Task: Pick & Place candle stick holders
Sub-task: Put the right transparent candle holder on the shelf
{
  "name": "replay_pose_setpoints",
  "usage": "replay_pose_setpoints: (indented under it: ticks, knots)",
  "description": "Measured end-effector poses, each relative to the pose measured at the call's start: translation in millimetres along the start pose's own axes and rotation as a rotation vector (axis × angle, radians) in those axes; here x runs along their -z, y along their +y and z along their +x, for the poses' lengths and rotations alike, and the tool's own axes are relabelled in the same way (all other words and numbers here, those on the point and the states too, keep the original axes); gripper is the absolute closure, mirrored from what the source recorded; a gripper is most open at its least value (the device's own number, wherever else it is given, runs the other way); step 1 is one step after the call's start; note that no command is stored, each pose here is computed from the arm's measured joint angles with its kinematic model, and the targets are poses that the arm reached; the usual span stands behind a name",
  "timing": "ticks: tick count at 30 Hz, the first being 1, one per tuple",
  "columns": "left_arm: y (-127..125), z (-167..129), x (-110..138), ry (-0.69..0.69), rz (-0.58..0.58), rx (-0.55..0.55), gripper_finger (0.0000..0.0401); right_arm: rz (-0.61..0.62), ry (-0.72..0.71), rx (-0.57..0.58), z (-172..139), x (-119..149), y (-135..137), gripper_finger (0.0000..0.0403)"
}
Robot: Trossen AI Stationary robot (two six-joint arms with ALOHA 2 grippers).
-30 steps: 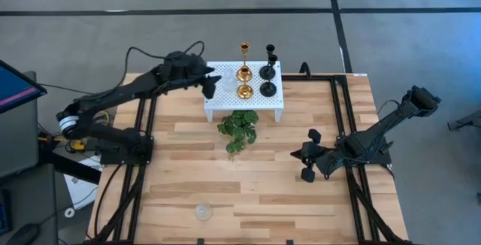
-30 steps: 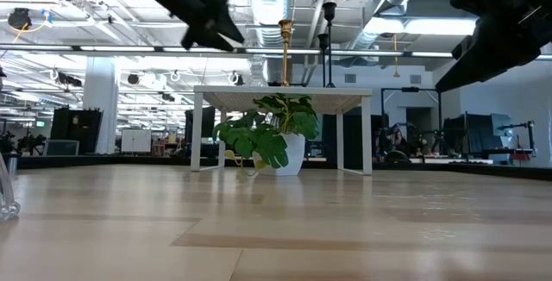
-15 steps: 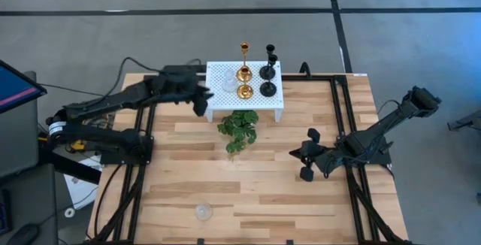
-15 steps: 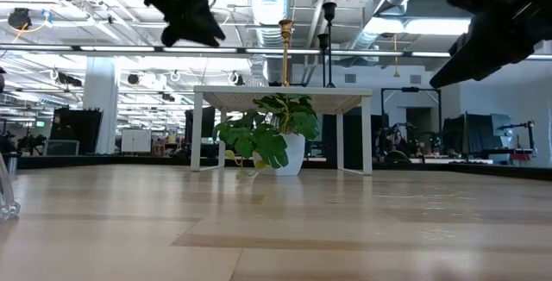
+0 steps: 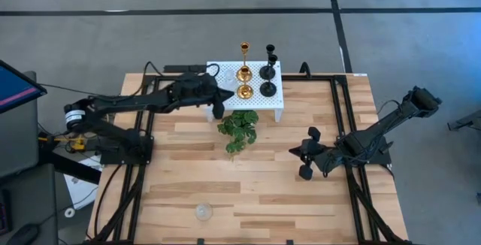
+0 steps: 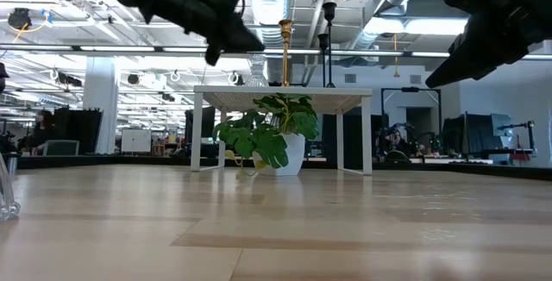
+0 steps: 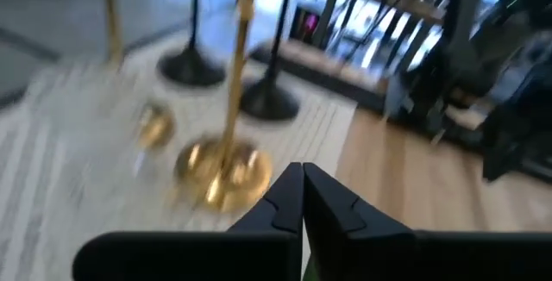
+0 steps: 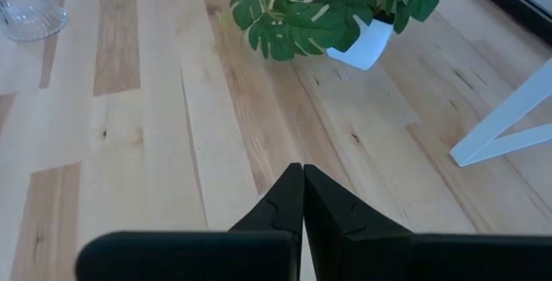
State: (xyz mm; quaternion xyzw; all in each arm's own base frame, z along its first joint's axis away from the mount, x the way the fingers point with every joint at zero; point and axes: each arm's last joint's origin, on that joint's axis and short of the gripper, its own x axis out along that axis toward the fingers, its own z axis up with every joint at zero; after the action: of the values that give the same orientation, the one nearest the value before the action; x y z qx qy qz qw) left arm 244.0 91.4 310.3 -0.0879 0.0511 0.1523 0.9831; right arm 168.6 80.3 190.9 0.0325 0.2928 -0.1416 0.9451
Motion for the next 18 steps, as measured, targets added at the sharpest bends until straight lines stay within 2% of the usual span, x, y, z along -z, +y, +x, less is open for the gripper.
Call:
replay_pose_setpoints:
  ticks: [2, 7, 12, 18]
  knots:
    - [-1.5, 6.6, -1.6, -0.051, 0.037, -0.006, 0.0397, -0.002, 0.002, 0.001, -0.1, 0.2, 0.0, 0.0403]
    - [0.4, 23.1, 9.6, -0.05, 0.044, -0.133, 0.0398, -0.006, 0.006, 0.003, -0.1, 0.7, -0.3, 0.0403]
    - [-3.5, 40.3, 20.9, -0.069, 0.068, -0.197, 0.0399, -0.008, 0.003, 0.014, 0.0, 0.9, -0.8, 0.0403]
    - [-7.1, 45.2, 23.4, -0.096, 0.115, -0.275, 0.0399, -0.01, 0.005, 0.015, -0.1, 1.0, -0.9, 0.0403]
